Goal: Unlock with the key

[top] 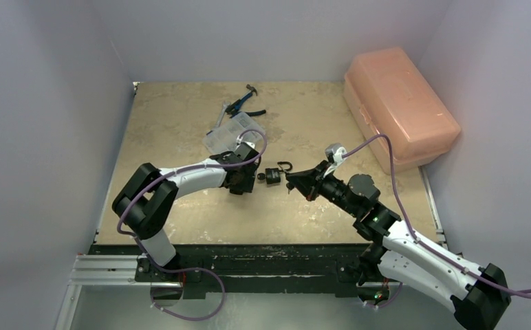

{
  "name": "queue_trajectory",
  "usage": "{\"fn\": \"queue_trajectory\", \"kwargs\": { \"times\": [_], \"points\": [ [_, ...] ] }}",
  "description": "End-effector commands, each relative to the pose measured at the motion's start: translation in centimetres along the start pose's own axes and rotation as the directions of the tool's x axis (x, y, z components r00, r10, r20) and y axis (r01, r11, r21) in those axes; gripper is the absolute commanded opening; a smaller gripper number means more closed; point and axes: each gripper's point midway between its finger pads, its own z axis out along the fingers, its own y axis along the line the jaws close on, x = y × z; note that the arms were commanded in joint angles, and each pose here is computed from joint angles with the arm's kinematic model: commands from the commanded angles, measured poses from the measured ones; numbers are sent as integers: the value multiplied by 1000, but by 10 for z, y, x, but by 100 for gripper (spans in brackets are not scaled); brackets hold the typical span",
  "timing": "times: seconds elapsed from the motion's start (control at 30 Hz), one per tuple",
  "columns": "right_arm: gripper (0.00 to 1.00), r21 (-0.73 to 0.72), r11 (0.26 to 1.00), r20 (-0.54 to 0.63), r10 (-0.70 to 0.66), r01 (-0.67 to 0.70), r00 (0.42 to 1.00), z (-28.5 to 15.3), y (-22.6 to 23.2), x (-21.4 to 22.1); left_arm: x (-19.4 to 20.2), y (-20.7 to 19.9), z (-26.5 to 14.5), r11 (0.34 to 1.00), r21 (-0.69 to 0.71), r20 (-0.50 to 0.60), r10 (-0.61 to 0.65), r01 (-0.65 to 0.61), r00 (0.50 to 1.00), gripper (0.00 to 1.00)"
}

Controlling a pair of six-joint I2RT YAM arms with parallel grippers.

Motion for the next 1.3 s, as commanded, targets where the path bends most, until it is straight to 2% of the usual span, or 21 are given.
{"fn": "queue_trajectory", "kwargs": {
  "times": [0.0,0.13,0.37,0.43,0.67,0.87,1.07,1.27],
  "points": [
    [0,3,1000,52,-25,25,998,-1,2,-15,-9,1,3,999,-30,7,-10,10,1000,59],
    [0,9,999,52,-31,31,998,-1,1,-16,-8,4,4,998,-57,-9,-11,10,1000,53],
    [0,14,999,54,-36,35,998,-1,0,-16,-2,11,3,996,-90,-25,-14,11,1000,53],
    [0,15,999,52,-35,34,998,-1,0,-16,-1,10,5,996,-86,-28,-8,5,1000,45],
    [0,23,999,48,-38,37,998,-2,-2,-15,-3,6,7,998,-63,-18,-6,5,1000,0],
    [0,28,999,53,-35,34,998,-3,-1,-18,-23,-1,-11,998,2,85,-62,62,994,0],
    [0,28,999,55,-26,25,998,-2,-1,-19,-56,-14,-45,978,154,240,-177,143,954,0],
    [0,26,999,38,-20,19,999,1,-2,-14,-66,-24,-64,941,264,284,-283,209,916,0]
  ]
}}
